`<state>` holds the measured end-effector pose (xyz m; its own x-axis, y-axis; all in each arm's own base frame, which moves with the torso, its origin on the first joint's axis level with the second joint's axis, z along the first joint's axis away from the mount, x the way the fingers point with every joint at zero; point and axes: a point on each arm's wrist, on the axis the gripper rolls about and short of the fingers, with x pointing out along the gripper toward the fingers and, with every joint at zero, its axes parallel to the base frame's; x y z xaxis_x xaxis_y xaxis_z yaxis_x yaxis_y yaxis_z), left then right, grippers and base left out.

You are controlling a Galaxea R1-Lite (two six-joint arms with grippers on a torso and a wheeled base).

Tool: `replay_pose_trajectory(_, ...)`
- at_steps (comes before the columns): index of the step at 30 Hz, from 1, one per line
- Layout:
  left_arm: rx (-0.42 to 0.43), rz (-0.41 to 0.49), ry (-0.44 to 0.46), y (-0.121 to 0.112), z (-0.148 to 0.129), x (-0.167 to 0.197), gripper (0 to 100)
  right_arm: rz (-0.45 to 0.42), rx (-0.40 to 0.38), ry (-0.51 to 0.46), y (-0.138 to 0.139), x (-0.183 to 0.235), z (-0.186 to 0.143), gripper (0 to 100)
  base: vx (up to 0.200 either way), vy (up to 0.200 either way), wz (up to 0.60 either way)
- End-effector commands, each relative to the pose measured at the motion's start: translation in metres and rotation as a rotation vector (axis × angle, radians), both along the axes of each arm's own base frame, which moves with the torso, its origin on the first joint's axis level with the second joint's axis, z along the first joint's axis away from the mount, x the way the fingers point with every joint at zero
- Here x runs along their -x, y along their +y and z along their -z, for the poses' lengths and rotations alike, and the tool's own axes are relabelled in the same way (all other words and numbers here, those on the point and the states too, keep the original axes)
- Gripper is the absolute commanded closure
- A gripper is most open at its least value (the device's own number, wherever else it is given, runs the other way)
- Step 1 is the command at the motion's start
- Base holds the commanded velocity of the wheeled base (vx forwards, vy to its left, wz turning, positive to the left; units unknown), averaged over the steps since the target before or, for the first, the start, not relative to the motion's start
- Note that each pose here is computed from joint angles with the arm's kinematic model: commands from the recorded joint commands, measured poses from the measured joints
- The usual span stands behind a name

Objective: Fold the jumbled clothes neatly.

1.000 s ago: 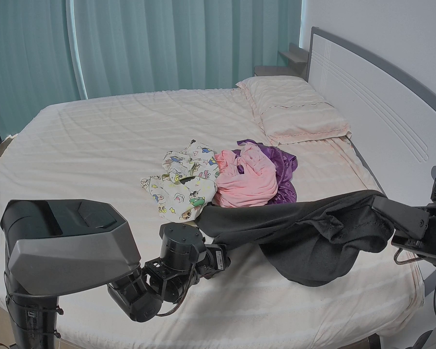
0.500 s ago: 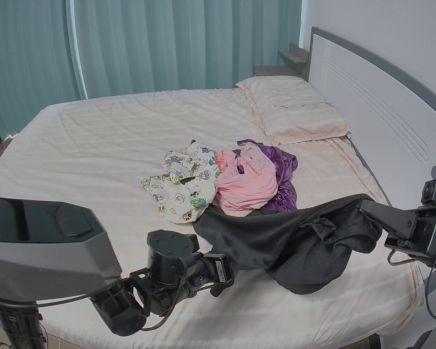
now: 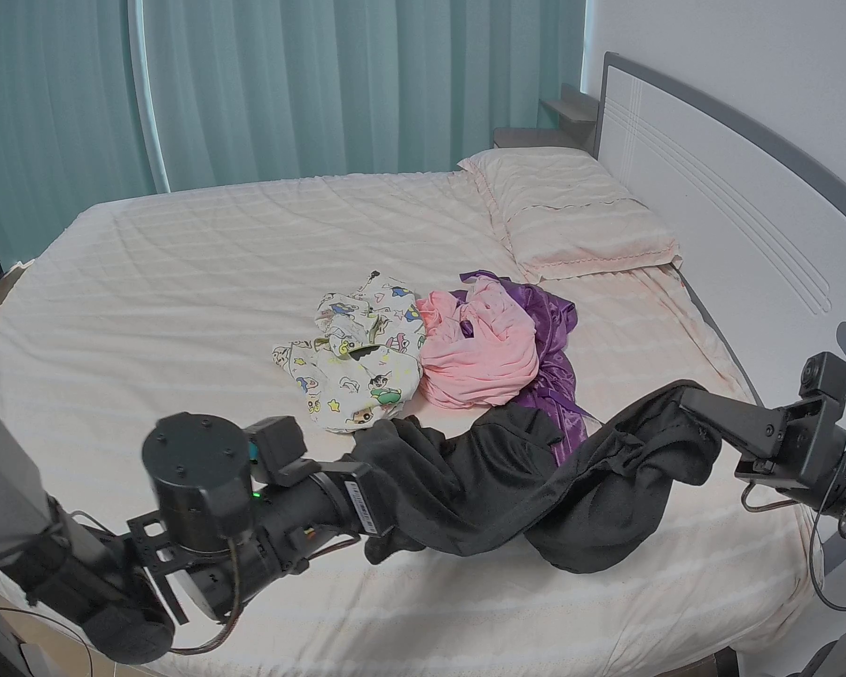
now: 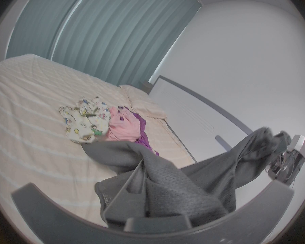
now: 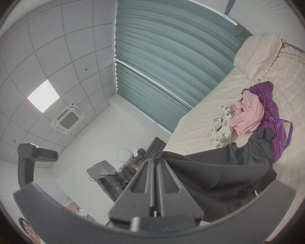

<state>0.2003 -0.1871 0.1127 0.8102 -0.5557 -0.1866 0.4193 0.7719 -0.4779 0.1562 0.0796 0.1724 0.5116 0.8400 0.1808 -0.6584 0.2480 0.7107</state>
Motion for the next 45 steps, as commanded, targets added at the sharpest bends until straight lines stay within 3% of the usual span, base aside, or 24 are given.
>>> replay_pose_trajectory(1,0.076,-0.09,-0.109,0.025,-0.043,0.023,100,0.025,0.041,0.094,0.007,-0.025,0.019,100,0.0,0.0,0.0)
replay_pose_trajectory(4,0.109,-0.155,-0.151,0.034,-0.058,0.028,100,0.073,0.015,0.057,0.012,-0.035,0.01,100,0.0,0.0,0.0)
replay_pose_trajectory(7,0.127,-0.175,-0.168,0.041,-0.071,0.032,100,0.112,-0.052,-0.055,0.013,-0.033,-0.018,100,0.0,0.0,0.0)
replay_pose_trajectory(11,0.117,-0.192,-0.149,0.047,-0.069,0.035,100,0.122,-0.117,-0.167,0.008,-0.027,-0.049,100,0.0,0.0,0.0)
replay_pose_trajectory(15,0.088,-0.186,-0.118,0.047,-0.059,0.035,100,0.115,-0.088,-0.111,0.009,-0.025,-0.041,100,0.0,0.0,0.0)
replay_pose_trajectory(16,0.059,-0.182,-0.084,0.046,-0.049,0.034,100,0.106,-0.03,-0.009,0.012,-0.026,-0.022,100,0.0,0.0,0.0)
replay_pose_trajectory(18,0.067,-0.189,-0.019,0.038,-0.036,0.025,100,0.108,0.028,0.081,0.015,-0.032,0.001,100,0.0,0.0,0.0)
replay_pose_trajectory(24,0.072,-0.206,0.061,0.031,-0.019,0.014,100,0.133,0.133,0.109,0.018,-0.037,0.026,100,0.0,0.0,0.0)
replay_pose_trajectory(28,0.048,-0.216,0.094,0.029,-0.008,0.011,100,0.159,0.137,0.112,0.024,-0.037,0.028,100,0.0,0.0,0.0)
replay_pose_trajectory(33,0.101,-0.245,0.111,0.033,-0.01,0.009,100,0.185,0.133,0.111,0.024,-0.035,0.027,100,0.0,0.0,0.0)
replay_pose_trajectory(45,0.074,-0.285,0.146,0.044,-0.005,0.022,100,0.246,0.138,0.143,0.021,-0.035,0.031,100,-0.133,0.0,0.0)
